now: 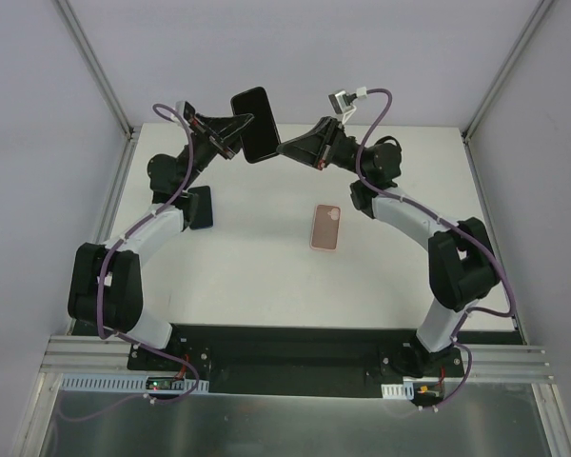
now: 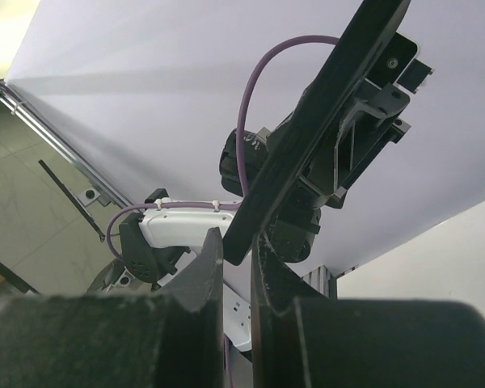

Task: Take the phone out of the phone case
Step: Remove the phone case from the phone.

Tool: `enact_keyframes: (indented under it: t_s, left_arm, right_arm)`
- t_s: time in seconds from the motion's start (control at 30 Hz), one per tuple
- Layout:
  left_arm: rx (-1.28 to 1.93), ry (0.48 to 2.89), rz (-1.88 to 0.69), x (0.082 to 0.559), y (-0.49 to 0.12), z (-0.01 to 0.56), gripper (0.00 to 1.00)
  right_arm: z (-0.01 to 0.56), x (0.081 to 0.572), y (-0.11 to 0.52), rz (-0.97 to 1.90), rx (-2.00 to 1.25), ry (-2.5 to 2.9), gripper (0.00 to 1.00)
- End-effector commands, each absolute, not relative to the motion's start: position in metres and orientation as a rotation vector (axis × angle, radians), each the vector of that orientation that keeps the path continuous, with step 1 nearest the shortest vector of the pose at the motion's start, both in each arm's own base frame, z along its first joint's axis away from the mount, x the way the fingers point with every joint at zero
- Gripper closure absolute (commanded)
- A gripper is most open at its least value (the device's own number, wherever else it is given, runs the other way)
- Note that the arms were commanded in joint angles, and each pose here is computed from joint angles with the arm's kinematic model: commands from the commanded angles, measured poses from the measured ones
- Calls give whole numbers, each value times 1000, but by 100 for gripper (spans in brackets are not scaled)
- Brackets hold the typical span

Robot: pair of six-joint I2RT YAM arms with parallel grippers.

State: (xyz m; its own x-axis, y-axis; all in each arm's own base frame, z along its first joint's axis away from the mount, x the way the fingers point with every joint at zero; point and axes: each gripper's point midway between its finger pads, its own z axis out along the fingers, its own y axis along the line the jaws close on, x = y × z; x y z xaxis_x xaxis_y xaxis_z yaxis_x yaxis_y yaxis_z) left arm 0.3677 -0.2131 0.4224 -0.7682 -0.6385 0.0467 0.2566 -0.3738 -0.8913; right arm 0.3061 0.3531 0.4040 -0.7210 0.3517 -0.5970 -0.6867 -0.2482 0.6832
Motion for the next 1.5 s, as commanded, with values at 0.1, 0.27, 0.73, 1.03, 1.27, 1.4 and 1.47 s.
enact_keyframes:
  t_s: [0.1, 0.27, 0.73, 1.03, 1.27, 1.4, 1.47]
  left_arm:
    - [-112, 893, -2545, 251, -184, 540, 100]
    - [-103, 878, -2546, 248, -182, 544, 100]
    - [-66, 804, -2566, 236, -174, 566, 100]
    - [-130, 862, -2584, 239, -176, 546, 100]
    - [-185, 911, -2603, 240, -181, 531, 100]
    - [-200, 921, -2608, 241, -181, 527, 100]
    - [-203, 921, -2611, 241, -181, 527, 100]
  right_arm:
    - [403, 286, 360, 1954, -675, 1123, 98]
    - [390, 287, 365, 1957, -704, 1155, 99]
    - [374, 266, 372, 1935, -1019, 1160, 97]
    - [360, 258, 369, 1911, -1194, 1188, 98]
    - [360, 265, 364, 1886, -1218, 1189, 98]
    - [359, 268, 361, 1880, -1224, 1201, 98]
    - [357, 267, 360, 1873, -1246, 1204, 99]
